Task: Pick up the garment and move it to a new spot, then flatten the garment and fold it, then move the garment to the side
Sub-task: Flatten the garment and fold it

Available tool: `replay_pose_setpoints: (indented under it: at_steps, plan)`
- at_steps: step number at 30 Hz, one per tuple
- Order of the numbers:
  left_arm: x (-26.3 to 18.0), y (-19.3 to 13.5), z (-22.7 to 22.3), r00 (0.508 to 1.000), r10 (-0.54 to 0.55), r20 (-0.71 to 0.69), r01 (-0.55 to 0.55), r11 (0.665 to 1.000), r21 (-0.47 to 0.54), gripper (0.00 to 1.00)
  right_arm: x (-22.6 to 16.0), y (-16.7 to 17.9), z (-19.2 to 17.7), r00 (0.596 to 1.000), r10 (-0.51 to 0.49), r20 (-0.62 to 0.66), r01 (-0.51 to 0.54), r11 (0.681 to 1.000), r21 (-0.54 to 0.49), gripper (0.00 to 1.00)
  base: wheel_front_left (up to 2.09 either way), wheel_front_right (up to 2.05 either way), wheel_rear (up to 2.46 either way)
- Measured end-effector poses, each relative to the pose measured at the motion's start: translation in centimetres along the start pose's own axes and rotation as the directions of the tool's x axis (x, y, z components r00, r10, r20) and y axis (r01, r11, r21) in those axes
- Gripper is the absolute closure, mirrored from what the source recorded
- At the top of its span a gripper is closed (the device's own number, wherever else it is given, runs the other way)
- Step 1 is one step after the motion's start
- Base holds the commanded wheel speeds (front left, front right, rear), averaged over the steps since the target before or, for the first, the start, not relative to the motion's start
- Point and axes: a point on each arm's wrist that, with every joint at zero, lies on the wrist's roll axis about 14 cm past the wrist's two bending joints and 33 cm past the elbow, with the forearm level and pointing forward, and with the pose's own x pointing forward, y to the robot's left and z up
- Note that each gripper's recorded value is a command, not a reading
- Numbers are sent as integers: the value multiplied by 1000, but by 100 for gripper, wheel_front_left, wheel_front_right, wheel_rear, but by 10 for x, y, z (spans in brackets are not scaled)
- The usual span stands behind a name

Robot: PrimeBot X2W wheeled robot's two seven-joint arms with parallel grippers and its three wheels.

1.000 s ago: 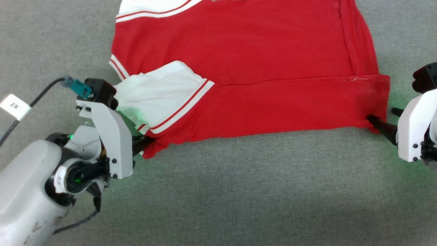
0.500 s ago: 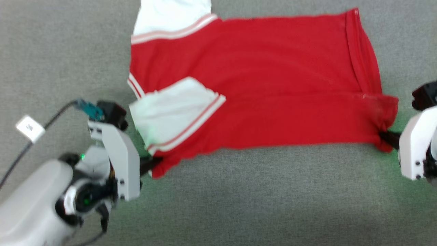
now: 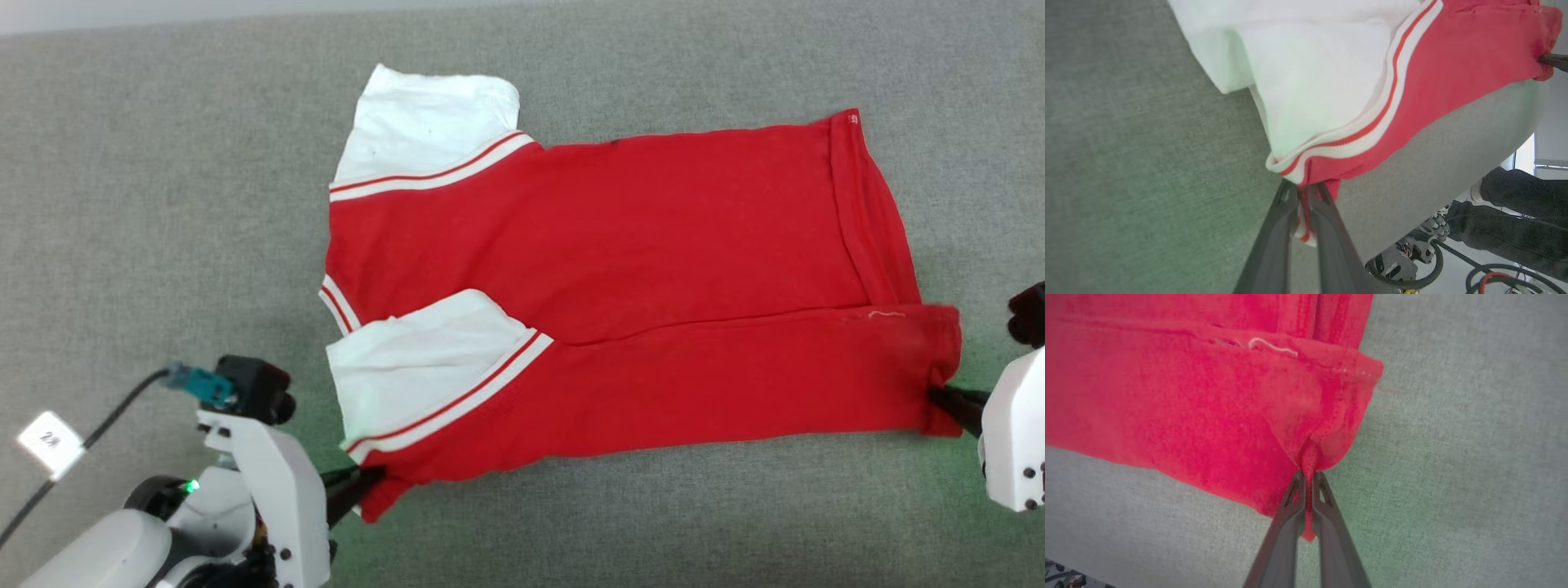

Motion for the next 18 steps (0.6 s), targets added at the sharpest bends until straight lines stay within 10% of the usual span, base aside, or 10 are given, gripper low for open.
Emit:
replay_pose_setpoints:
  at_steps: [1, 2, 3, 7, 18]
  plan:
    - [-1, 1, 2, 1000, 7, 17, -7, 1000, -7, 63, -1, 0, 2, 1000, -2, 19, 2, 1000, 8, 0, 0, 0, 0]
    - [-2, 1, 5, 999, 10, 37, -10, 1000, -7, 21, -2, 0, 6, 999, -6, 42, 5, 1000, 12, 0, 0, 0, 0]
    - [-4, 2, 10, 998, 15, 68, -14, 1000, -11, 0, -4, -1, 13, 997, -10, 76, 8, 1000, 22, 0, 0, 0, 0]
    - [-14, 5, 38, 969, 47, 241, -33, 998, -59, 0, -15, 0, 41, 972, -25, 233, 14, 999, 50, 0, 0, 0, 0]
    - [-59, 23, 147, 699, 149, 700, -141, 988, -69, 0, -40, 25, 92, 806, -42, 590, 5, 998, 64, 0, 0, 0, 0]
